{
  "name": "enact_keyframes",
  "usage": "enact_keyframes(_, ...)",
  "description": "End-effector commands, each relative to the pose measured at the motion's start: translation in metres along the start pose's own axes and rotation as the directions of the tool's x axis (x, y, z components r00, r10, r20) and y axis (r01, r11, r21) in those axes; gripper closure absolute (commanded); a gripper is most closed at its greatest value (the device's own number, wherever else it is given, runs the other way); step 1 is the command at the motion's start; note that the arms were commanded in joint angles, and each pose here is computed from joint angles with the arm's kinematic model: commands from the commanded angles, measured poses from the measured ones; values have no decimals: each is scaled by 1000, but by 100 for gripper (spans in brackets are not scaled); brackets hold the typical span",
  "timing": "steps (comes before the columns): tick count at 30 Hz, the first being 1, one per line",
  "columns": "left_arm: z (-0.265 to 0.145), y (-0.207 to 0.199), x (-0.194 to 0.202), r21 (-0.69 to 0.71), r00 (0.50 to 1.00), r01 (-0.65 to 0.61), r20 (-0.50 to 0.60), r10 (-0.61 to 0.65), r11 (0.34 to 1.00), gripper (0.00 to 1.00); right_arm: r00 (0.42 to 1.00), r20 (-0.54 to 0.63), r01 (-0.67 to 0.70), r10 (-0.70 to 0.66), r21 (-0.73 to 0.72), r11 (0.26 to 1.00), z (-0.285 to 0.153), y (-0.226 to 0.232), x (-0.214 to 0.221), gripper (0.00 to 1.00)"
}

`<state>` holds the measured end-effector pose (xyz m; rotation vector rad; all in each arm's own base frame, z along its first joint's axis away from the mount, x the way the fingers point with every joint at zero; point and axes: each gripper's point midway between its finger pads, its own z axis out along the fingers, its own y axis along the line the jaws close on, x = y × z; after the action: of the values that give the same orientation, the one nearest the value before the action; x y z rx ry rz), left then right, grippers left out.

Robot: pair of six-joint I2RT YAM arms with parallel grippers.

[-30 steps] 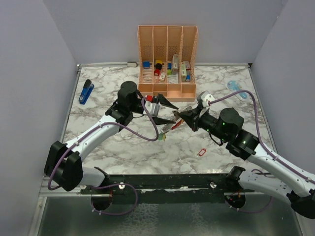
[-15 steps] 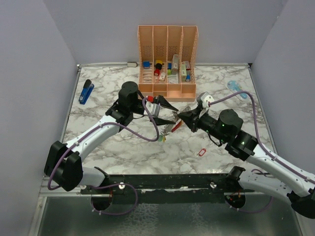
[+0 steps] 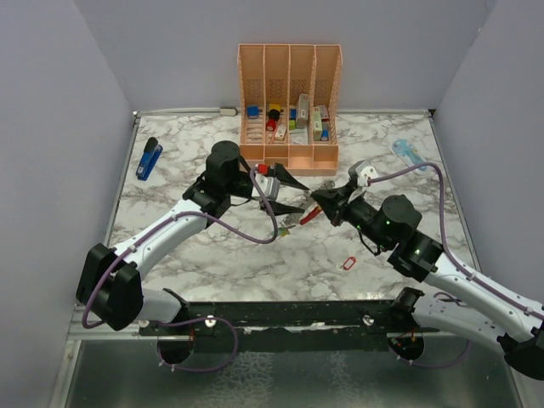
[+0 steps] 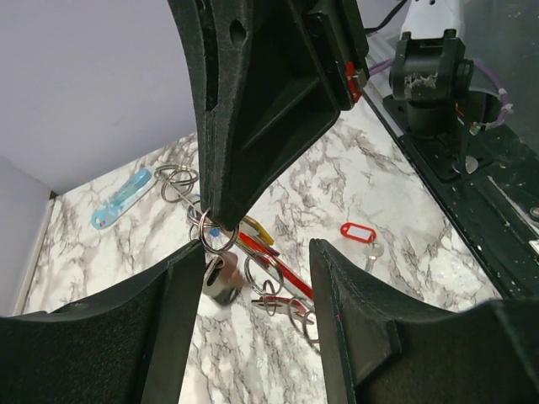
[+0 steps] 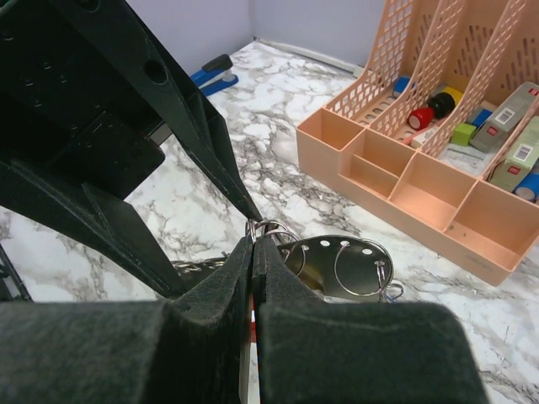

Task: Put the keys on the keyring

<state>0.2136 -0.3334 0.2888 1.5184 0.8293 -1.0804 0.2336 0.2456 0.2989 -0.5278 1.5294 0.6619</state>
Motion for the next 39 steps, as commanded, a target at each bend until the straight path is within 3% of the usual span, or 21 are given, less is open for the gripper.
enact_keyframes(1,2,14,-14,-42,1000,-1,3,2,999,45,986,165,-15,11,23,1000,0,-3,-39,99)
enact_keyframes(9,2,25,-16,-71,1000,19,-8,-20,997,45,974,226,5,-10,21,1000,0,-4,-40,99)
enact_keyframes(16,-10,53,-14,-216,998,-19,-67,4,976,45,957,285,37,-44,30,999,-8,-7,-47,99)
enact_keyframes(23,-10,42,-4,-172,996,-29,-89,14,985,45,934,350,71,-74,20,997,-15,-4,-58,99)
enact_keyframes(30,-13,48,8,-175,982,-140,-147,115,975,45,938,341,73,-63,-17,997,-12,3,-58,99)
enact_keyframes(39,-11,46,11,-144,977,-180,-141,160,973,46,942,330,76,-52,-60,995,-11,11,-57,99)
